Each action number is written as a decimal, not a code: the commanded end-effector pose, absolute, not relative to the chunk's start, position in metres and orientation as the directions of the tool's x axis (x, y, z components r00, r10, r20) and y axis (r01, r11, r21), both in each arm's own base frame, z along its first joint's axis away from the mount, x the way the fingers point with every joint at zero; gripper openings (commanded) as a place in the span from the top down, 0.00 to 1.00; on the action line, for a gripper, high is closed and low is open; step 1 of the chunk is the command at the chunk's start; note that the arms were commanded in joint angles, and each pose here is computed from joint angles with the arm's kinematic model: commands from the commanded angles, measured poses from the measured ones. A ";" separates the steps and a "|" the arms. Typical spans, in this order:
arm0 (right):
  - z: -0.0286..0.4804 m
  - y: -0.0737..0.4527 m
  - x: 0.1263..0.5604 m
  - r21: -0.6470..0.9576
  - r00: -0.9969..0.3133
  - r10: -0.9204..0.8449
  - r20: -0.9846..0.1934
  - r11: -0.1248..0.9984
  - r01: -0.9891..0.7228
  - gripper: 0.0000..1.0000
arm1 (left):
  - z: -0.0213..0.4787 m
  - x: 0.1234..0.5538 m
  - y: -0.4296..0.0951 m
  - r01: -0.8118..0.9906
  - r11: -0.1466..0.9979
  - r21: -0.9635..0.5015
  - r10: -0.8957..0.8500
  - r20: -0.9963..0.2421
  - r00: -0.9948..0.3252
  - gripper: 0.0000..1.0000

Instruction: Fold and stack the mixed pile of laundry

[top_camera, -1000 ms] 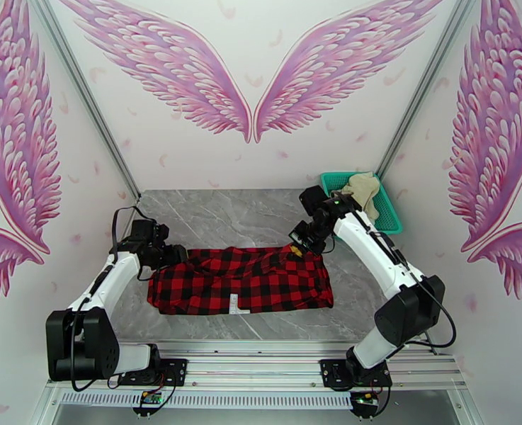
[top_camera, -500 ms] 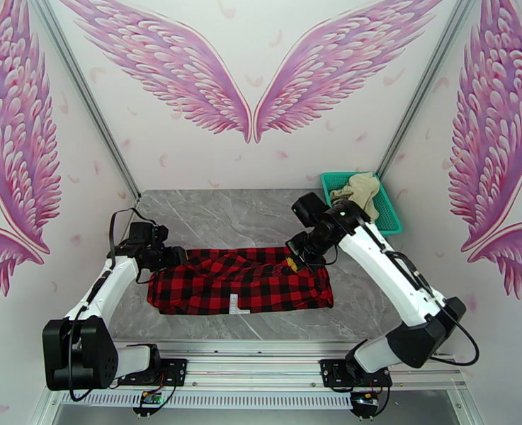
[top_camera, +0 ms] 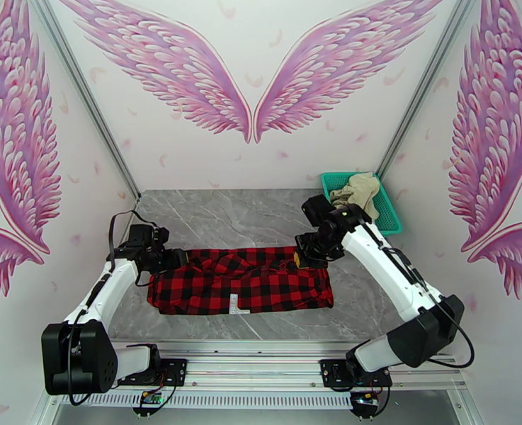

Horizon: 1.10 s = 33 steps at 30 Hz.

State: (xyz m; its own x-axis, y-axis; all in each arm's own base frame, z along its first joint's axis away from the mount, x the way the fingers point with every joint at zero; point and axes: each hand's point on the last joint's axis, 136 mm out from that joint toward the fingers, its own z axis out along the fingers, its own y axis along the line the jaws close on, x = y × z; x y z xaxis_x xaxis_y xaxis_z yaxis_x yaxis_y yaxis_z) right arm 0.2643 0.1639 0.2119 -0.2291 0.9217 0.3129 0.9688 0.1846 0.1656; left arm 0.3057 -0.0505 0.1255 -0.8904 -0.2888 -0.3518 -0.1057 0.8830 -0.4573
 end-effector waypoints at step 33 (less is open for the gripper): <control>0.154 0.102 0.390 0.222 -0.886 0.340 -0.315 0.934 0.279 0.22 | 0.130 0.291 -0.063 -0.071 0.871 -0.486 -0.261 -0.336 -0.905 0.42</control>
